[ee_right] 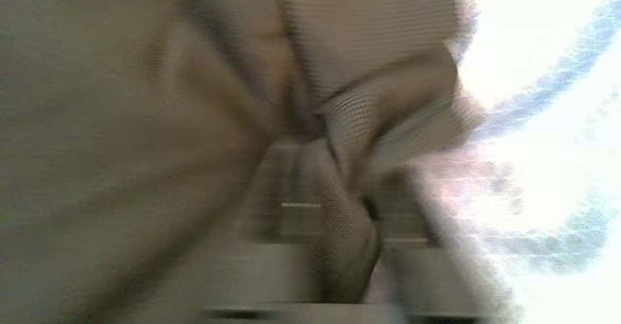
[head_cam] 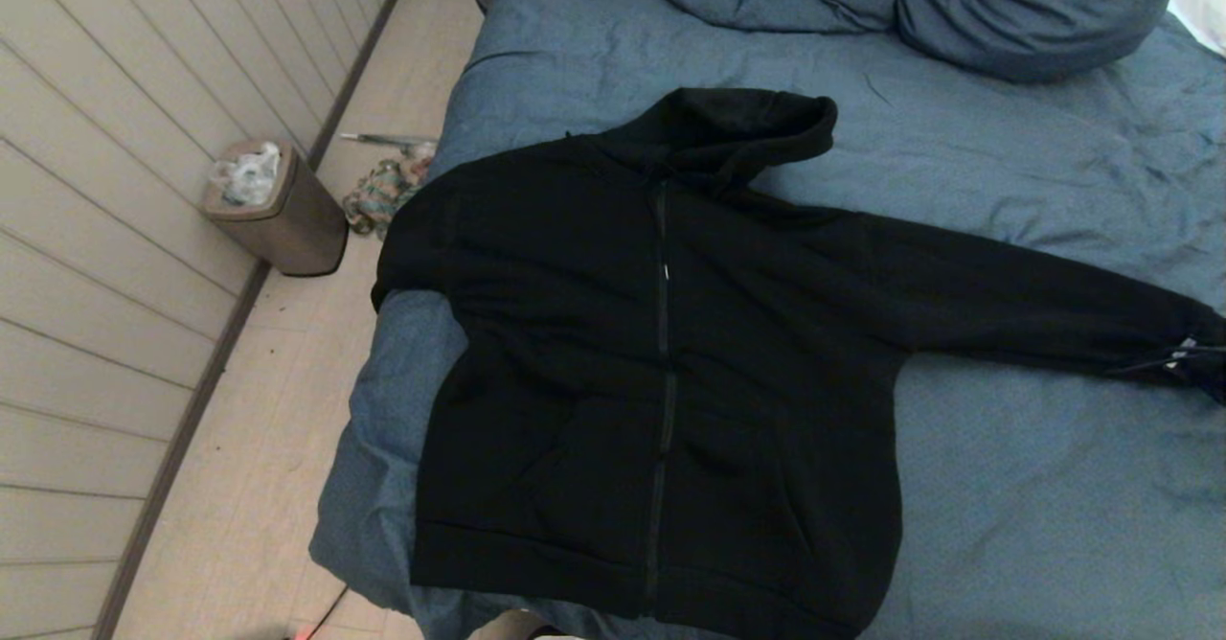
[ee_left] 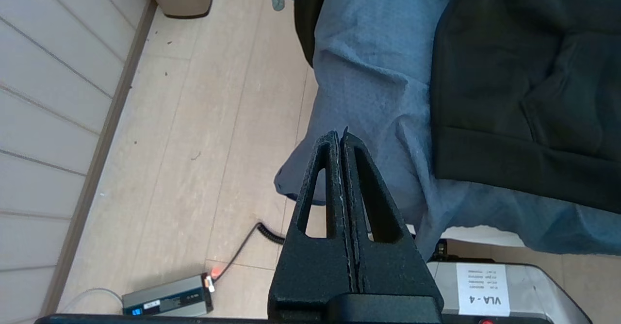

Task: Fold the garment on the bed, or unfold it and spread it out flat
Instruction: Fold the black sweatshirt

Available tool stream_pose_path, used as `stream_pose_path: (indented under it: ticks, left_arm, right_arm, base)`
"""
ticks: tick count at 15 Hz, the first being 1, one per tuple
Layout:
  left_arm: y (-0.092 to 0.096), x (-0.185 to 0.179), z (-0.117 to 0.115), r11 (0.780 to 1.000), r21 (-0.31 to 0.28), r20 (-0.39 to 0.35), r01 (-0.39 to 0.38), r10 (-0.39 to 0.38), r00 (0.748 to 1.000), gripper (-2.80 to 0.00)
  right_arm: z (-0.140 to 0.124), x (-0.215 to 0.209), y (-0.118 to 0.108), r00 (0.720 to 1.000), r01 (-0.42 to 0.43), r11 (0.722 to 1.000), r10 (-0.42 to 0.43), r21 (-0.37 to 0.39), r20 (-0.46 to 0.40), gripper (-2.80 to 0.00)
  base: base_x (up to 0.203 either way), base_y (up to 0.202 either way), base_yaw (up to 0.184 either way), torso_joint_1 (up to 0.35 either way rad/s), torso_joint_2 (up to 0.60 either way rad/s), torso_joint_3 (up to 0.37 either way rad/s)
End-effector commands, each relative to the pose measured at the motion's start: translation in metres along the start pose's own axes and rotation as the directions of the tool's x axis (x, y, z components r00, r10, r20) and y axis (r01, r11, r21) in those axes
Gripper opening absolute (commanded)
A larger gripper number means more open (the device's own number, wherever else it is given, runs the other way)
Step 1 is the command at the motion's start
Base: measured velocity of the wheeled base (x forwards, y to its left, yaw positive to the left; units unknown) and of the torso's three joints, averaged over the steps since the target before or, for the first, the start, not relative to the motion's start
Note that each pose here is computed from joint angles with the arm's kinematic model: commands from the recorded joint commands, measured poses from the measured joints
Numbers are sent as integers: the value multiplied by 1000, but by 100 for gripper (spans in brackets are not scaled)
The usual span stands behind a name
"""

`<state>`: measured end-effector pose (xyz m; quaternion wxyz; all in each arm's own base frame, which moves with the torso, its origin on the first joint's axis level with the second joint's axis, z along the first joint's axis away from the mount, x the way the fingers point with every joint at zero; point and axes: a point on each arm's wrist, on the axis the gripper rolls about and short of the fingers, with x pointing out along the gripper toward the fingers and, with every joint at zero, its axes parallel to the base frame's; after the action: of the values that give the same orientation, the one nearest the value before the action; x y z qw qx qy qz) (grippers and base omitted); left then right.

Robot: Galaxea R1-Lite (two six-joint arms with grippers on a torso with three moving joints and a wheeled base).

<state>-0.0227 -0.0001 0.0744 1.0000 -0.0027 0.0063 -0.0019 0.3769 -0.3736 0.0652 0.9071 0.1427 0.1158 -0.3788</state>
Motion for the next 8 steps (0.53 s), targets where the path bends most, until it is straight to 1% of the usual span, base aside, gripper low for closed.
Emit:
stream_pose_path:
  ticks: [1, 4, 6, 8]
  left_arm:
    - [0, 0, -1, 1000, -2, -3, 1, -1, 1000, -280]
    - [0, 0, -1, 1000, -1, -4, 1, -1, 1000, -280]
    - [0, 0, -1, 1000, -1, -4, 0, 0, 1000, -280]
    - [0, 0, -1, 1000, -1, -4, 1, -1, 1000, -280]
  right_arm:
    - [7, -4, 0, 1000, 6, 1000, -6, 4, 14, -280]
    - [41, -24, 3, 996, 35, 999, -37, 28, 82, -280]
    - [71, -49, 7, 993, 29, 996, -38, 81, 112, -280]
    - [100, -80, 19, 992, 8, 991, -24, 131, 120, -280]
  base:
    - [0, 0, 0, 0, 0, 0]
    - [0, 0, 0, 0, 0, 0]
    - [0, 0, 0, 0, 0, 0]
    - [0, 0, 0, 0, 0, 0]
